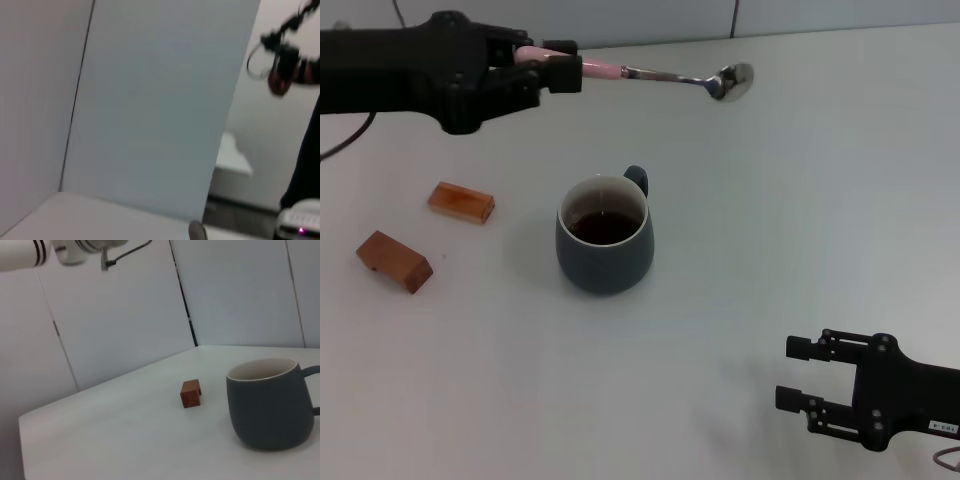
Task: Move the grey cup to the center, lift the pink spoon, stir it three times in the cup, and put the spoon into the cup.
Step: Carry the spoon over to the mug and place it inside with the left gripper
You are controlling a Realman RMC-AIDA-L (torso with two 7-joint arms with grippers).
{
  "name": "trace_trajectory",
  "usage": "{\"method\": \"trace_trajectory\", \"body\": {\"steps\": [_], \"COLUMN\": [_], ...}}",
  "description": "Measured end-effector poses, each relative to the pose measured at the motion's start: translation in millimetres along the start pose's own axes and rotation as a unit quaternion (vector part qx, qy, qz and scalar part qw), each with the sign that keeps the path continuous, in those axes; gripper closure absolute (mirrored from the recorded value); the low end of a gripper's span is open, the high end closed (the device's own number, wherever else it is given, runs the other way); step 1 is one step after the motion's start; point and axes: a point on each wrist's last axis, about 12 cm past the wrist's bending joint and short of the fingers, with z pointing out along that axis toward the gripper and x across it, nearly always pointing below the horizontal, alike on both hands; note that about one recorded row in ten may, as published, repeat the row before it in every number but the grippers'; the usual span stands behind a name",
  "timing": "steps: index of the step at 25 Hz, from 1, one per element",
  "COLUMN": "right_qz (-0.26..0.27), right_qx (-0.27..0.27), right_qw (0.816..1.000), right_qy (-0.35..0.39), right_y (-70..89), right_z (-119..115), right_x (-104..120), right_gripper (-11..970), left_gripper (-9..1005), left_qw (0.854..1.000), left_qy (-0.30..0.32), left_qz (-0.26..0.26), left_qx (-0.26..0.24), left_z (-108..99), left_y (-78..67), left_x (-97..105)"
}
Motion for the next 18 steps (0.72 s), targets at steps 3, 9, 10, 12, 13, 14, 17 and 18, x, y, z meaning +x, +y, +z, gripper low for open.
{"method": "trace_trajectory", "body": {"steps": [3,9,10,12,13,14,17,18], "right_qz": [0.003,0.015,0.016,0.018,0.019,0.021,0.02,0.02], "right_qx": [0.005,0.009,0.011,0.011,0.012,0.012,0.011,0.01], "right_qw": [1.0,1.0,1.0,1.0,1.0,1.0,1.0,1.0], "right_qy": [0.002,0.003,0.004,0.004,0.004,0.004,0.003,0.003], "right_y": [-0.2,-0.6,-0.8,-0.5,-0.3,0.0,-0.7,-0.9], "right_z": [0.0,1.1,1.1,1.5,1.8,2.1,3.0,3.3], "right_x": [1.4,2.4,2.9,3.4,3.9,4.2,3.6,3.3], "right_gripper": [327,327,327,327,327,327,327,327], "left_gripper": [858,855,855,854,854,853,852,852], "left_qw": [0.997,0.971,0.966,0.954,0.949,0.944,0.934,0.932], "left_qy": [0.052,0.186,0.204,0.244,0.257,0.273,0.303,0.31], "left_qz": [0.048,0.141,0.151,0.169,0.173,0.176,0.177,0.178], "left_qx": [-0.015,-0.04,-0.043,-0.05,-0.053,-0.055,-0.063,-0.065], "left_z": [6.2,22.8,25.3,30.9,32.5,34.5,37.1,37.1], "left_y": [-2.0,-8.5,-9.2,-10.1,-10.1,-9.9,-8.4,-8.0], "left_x": [-12.9,-36.2,-38.0,-41.0,-41.5,-41.4,-40.7,-40.5]}}
